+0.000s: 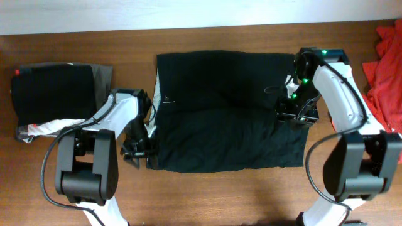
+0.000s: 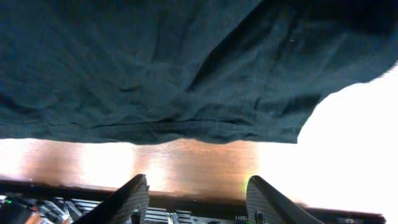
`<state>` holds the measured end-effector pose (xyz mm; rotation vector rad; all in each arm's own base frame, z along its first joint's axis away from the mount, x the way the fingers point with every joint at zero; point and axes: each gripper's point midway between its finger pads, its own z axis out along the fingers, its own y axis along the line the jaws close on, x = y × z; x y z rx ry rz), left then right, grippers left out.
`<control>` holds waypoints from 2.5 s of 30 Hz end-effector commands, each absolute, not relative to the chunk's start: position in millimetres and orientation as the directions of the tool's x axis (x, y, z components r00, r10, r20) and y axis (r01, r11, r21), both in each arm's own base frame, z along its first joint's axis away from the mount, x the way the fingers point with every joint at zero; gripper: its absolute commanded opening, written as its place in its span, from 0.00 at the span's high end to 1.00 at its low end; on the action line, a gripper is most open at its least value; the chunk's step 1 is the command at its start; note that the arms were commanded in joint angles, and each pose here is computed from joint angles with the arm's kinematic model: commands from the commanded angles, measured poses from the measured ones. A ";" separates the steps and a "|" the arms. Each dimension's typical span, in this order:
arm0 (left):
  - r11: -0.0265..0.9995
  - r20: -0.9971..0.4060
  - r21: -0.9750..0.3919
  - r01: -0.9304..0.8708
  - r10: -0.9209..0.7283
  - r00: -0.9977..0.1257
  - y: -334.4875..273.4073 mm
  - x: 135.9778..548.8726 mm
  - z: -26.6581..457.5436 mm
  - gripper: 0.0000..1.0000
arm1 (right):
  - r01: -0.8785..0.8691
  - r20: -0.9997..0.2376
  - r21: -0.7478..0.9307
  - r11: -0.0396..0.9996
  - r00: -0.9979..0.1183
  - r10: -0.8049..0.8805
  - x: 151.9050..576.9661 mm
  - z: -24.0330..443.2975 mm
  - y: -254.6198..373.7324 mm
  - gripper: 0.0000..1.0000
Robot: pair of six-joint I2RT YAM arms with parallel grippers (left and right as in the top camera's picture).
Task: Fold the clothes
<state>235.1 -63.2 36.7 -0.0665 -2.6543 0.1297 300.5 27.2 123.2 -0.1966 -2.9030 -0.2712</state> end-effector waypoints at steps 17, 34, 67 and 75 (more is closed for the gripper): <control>0.947 -0.210 -0.297 0.122 0.060 -0.976 -115.8 403.9 111.5 0.22 | 0.376 0.187 0.196 0.906 -0.921 0.342 264.2 136.5 -31.2 0.39; 0.947 -0.226 -0.293 0.131 0.065 -0.972 -118.0 407.7 111.2 0.22 | 0.341 0.093 0.240 0.909 -0.940 0.328 271.3 44.9 -27.2 0.40; 0.947 -0.227 -0.293 0.131 0.064 -0.972 -118.0 408.0 111.3 0.22 | 0.336 0.070 0.218 0.916 -0.942 0.329 260.7 11.6 -28.6 0.59; 0.954 -0.229 -0.272 0.127 0.064 -0.971 -114.3 408.7 110.2 0.22 | 0.383 0.168 0.207 0.900 -0.920 0.353 243.3 27.2 -30.2 0.96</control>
